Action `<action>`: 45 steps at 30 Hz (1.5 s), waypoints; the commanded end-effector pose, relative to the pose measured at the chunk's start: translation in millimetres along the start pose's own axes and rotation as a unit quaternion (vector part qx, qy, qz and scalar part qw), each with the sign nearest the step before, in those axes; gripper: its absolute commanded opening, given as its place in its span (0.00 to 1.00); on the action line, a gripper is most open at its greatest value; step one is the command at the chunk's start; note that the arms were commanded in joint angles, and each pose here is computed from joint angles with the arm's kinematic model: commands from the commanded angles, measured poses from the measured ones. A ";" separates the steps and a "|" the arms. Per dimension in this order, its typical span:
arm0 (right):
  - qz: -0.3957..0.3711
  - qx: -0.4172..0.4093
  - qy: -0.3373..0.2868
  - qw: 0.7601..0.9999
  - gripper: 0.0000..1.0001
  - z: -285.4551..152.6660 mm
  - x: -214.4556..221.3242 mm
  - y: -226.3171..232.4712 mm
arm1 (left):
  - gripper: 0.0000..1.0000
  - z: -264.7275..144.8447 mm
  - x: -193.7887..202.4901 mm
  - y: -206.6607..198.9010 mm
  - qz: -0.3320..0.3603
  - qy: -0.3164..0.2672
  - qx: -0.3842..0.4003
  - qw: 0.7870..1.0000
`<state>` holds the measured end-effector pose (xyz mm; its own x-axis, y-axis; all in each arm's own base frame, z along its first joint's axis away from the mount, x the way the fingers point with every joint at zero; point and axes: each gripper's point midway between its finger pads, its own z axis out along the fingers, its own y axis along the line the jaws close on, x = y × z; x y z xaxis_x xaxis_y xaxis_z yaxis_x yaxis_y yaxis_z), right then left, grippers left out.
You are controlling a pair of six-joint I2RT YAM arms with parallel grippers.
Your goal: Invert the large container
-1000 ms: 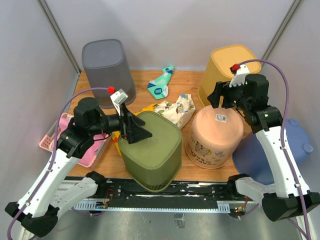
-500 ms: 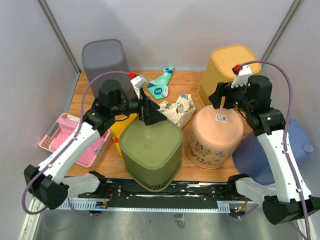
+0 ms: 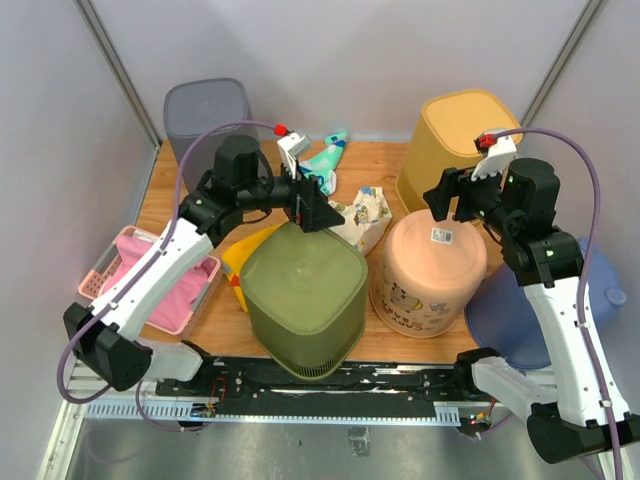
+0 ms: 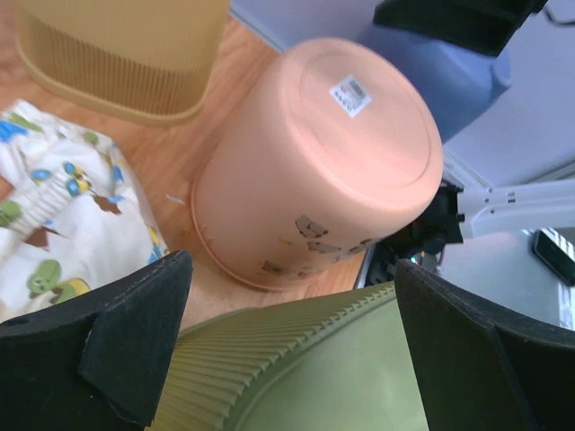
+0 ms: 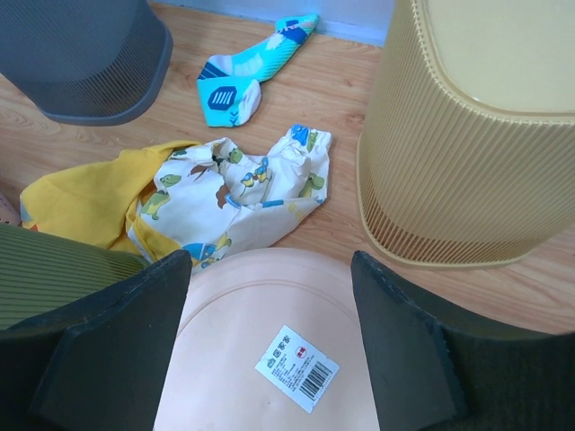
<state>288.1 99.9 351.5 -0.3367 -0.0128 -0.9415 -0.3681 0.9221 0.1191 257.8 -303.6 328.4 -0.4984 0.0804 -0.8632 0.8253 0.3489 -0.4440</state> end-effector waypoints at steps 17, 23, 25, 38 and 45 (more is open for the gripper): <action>-0.086 -0.341 0.023 0.936 0.74 -9.9 9.9 173.1 | 0.99 -123.0 29.7 -110.6 -0.004 -0.027 0.021 0.999; -0.134 -0.270 0.097 0.949 0.74 26.6 44.8 168.4 | 0.99 -126.4 77.7 -106.4 -0.061 0.016 0.021 0.998; -0.142 -0.256 0.107 0.950 0.74 31.9 52.1 164.9 | 0.99 -123.0 87.4 -100.6 -0.074 0.028 0.016 0.997; -0.167 -0.056 0.134 0.975 0.70 58.6 86.7 100.1 | 0.99 -88.3 93.8 -37.1 -0.069 0.054 -0.072 0.994; -0.155 -0.040 0.122 0.979 0.70 62.0 101.3 95.4 | 0.99 -58.7 72.7 -0.3 -0.011 0.043 -0.096 0.994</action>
<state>272.1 244.6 317.3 -0.2604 -0.2390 -0.9354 -0.6400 0.7682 -0.0181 180.1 -243.6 326.8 -0.4814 0.0576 -0.8746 0.8075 0.4172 -0.4170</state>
